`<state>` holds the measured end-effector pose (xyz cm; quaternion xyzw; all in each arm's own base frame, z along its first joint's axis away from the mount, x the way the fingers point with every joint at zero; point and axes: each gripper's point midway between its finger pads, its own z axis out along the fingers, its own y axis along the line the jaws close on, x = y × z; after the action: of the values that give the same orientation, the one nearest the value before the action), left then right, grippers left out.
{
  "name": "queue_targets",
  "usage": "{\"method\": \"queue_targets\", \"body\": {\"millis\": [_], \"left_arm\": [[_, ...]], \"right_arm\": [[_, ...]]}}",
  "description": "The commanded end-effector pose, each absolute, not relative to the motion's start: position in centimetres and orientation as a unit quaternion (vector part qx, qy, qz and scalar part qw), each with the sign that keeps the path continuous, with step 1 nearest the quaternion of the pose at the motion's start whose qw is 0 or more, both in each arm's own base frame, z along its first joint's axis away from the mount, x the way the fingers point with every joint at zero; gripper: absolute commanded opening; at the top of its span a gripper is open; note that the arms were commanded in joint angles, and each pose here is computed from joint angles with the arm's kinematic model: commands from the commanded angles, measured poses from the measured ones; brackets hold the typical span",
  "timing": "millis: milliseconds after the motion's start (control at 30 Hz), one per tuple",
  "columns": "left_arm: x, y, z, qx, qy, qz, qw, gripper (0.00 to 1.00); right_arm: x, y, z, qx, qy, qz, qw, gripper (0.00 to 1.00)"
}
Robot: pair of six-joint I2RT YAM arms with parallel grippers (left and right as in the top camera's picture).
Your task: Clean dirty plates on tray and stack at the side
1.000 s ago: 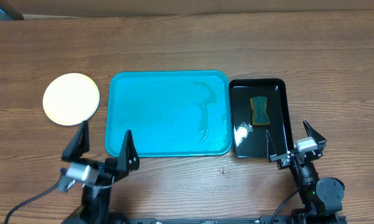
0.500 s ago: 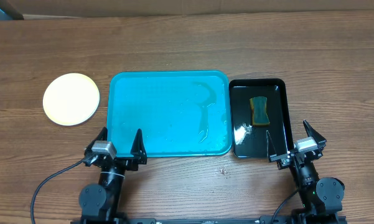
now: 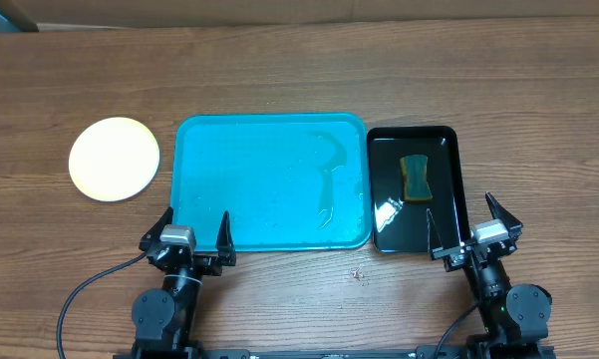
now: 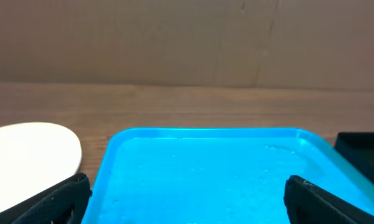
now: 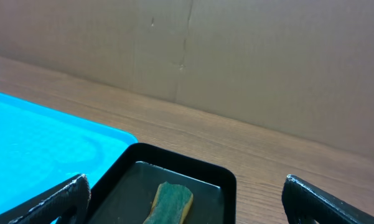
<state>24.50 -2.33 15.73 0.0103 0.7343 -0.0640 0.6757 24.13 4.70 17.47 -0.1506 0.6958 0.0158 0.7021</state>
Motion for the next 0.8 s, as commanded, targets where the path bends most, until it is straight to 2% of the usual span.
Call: {"method": "queue_targets", "body": {"millis": [0, 767], "left_arm": [[24.6, -1.7, 15.6, 0.034, 0.733, -0.019, 0.679, 1.0], [24.6, -0.2, 15.6, 0.011, 0.733, -0.004, 0.68, 1.0]], "right_arm": [[24.2, 4.6, 17.2, -0.148, 0.696, 0.014, 0.702, 1.0], [24.2, 4.6, 17.2, -0.148, 0.696, 0.014, 0.702, 1.0]]}}
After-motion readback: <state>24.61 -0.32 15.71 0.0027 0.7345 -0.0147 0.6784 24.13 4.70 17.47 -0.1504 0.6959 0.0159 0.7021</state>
